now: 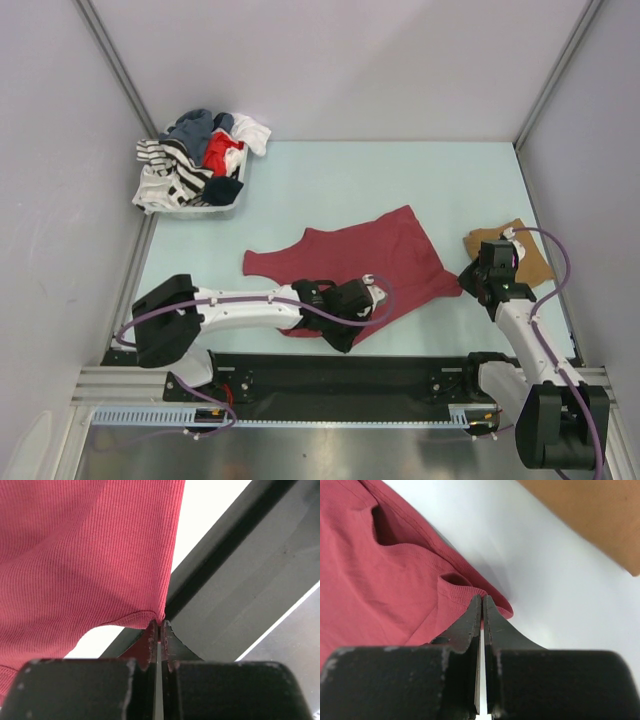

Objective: Fold and stack the tank tops

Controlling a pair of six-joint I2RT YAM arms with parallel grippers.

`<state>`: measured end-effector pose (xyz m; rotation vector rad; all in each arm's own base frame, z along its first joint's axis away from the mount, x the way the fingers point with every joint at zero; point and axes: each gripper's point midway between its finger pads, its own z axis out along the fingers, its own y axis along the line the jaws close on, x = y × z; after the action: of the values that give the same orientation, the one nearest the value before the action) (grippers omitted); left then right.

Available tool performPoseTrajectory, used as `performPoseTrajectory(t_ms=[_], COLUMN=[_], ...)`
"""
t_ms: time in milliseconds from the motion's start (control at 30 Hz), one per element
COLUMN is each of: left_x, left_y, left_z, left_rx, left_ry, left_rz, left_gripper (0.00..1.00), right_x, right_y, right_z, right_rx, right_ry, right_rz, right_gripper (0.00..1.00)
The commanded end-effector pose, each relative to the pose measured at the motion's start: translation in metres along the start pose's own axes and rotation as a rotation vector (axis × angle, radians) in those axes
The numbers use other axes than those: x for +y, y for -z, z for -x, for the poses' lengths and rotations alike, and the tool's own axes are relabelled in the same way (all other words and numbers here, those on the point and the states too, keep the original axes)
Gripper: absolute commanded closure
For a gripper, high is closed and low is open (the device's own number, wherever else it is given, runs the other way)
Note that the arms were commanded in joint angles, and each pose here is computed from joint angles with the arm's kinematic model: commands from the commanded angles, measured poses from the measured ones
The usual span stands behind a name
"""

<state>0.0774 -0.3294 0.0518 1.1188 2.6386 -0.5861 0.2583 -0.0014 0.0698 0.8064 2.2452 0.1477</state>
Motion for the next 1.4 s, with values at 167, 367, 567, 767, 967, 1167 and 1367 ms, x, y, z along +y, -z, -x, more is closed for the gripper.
performPoseTrajectory(t_ms=[167, 367, 567, 767, 967, 1167, 1367], left_x=[0.000, 0.014, 0.026, 0.017, 0.020, 0.031, 0.081], left_y=[0.024, 0.033, 0.042, 0.038, 0.036, 0.109, 0.205], left_z=[0.005, 0.013, 0.014, 0.012, 0.008, 0.049, 0.098], left_rx=[-0.031, -0.050, -0.062, -0.051, -0.043, -0.219, -0.461], left_ry=[-0.008, 0.021, 0.038, 0.013, 0.015, 0.049, 0.104], left_rz=[-0.001, -0.007, -0.002, -0.060, -0.038, 0.038, 0.309], left_gripper=[1.00, 1.00, 1.00, 1.00, 1.00, 1.00, 1.00], right_x=[0.003, 0.014, 0.022, 0.005, 0.005, 0.044, 0.117], right_y=[0.004, 0.001, 0.013, 0.036, 0.044, 0.072, 0.122], right_z=[0.007, 0.011, 0.014, 0.014, 0.001, 0.063, 0.131], right_rx=[-0.034, -0.027, -0.025, -0.056, -0.042, -0.177, -0.295], right_ry=[-0.010, 0.006, 0.037, -0.046, -0.106, -0.113, -0.093], right_rz=[0.018, 0.040, 0.004, -0.074, -0.040, 0.048, 0.265], right_gripper=[1.00, 1.00, 1.00, 0.96, 1.00, 1.00, 1.00])
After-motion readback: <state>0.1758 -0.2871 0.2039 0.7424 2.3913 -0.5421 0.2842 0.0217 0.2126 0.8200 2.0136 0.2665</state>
